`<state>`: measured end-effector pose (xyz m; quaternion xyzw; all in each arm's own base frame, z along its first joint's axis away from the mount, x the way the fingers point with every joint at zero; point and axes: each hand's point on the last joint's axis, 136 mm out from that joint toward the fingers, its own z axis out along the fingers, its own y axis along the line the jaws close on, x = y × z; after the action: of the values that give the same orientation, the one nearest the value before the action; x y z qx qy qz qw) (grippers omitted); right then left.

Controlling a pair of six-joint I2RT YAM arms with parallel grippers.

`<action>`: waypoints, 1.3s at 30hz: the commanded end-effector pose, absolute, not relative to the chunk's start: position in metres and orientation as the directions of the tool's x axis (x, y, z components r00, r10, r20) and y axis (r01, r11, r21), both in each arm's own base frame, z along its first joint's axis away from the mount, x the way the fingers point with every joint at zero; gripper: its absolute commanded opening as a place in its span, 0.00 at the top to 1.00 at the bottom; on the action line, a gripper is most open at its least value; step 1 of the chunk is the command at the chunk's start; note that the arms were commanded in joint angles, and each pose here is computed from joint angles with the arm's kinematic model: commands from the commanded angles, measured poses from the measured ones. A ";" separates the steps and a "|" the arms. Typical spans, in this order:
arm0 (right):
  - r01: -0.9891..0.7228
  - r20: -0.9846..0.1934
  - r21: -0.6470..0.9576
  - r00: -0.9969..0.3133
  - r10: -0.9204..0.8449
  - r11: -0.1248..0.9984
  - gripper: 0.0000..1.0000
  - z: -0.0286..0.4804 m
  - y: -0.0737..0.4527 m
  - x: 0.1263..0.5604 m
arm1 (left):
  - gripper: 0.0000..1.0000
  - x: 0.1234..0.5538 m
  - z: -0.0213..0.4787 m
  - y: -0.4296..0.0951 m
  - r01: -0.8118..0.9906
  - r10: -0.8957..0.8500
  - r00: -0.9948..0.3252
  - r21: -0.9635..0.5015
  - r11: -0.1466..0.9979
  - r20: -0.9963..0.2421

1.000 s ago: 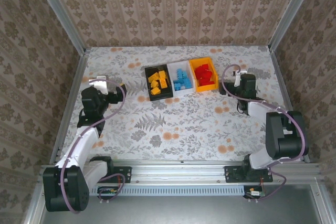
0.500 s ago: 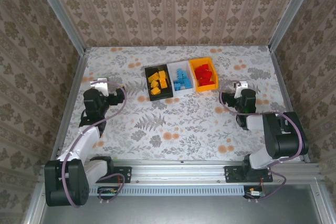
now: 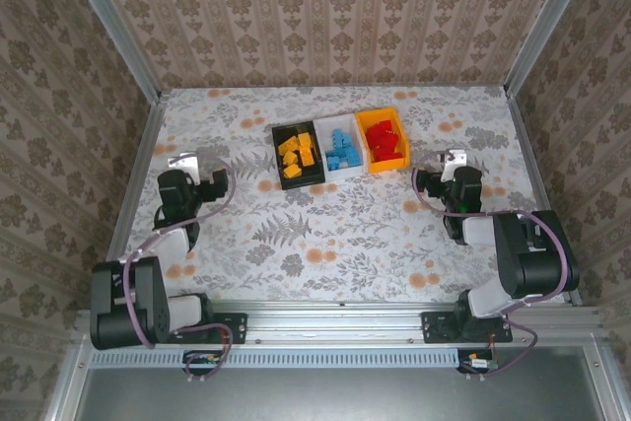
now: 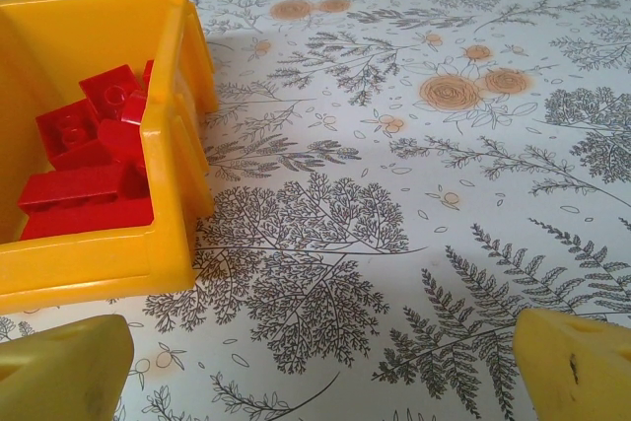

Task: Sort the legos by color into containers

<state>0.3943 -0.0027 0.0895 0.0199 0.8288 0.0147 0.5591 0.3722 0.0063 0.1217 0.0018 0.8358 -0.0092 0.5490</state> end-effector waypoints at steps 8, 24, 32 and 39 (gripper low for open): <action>0.015 -0.938 0.041 -0.344 0.044 0.999 0.00 0.097 -0.002 0.400 | 0.00 0.391 0.120 -0.004 0.123 0.035 -0.322 -0.005 0.992 -0.946; 0.015 -0.938 0.040 -0.343 0.043 0.999 0.00 0.097 -0.002 0.400 | 0.00 0.397 0.105 -0.006 0.140 0.042 -0.335 -0.006 0.990 -0.941; 0.016 -0.938 0.040 -0.343 0.043 0.999 0.00 0.098 -0.002 0.400 | 0.00 0.400 0.095 -0.006 0.100 0.080 -0.345 0.048 0.994 -0.935; 0.014 -0.938 0.040 -0.344 0.043 0.999 0.00 0.097 -0.002 0.400 | 0.00 0.400 0.094 -0.007 0.095 0.085 -0.348 0.055 0.994 -0.934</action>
<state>0.3944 -0.0024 0.0896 0.0196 0.8287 0.0149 0.5592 0.3965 -0.0086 0.0888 0.0479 0.8296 -0.0196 0.5560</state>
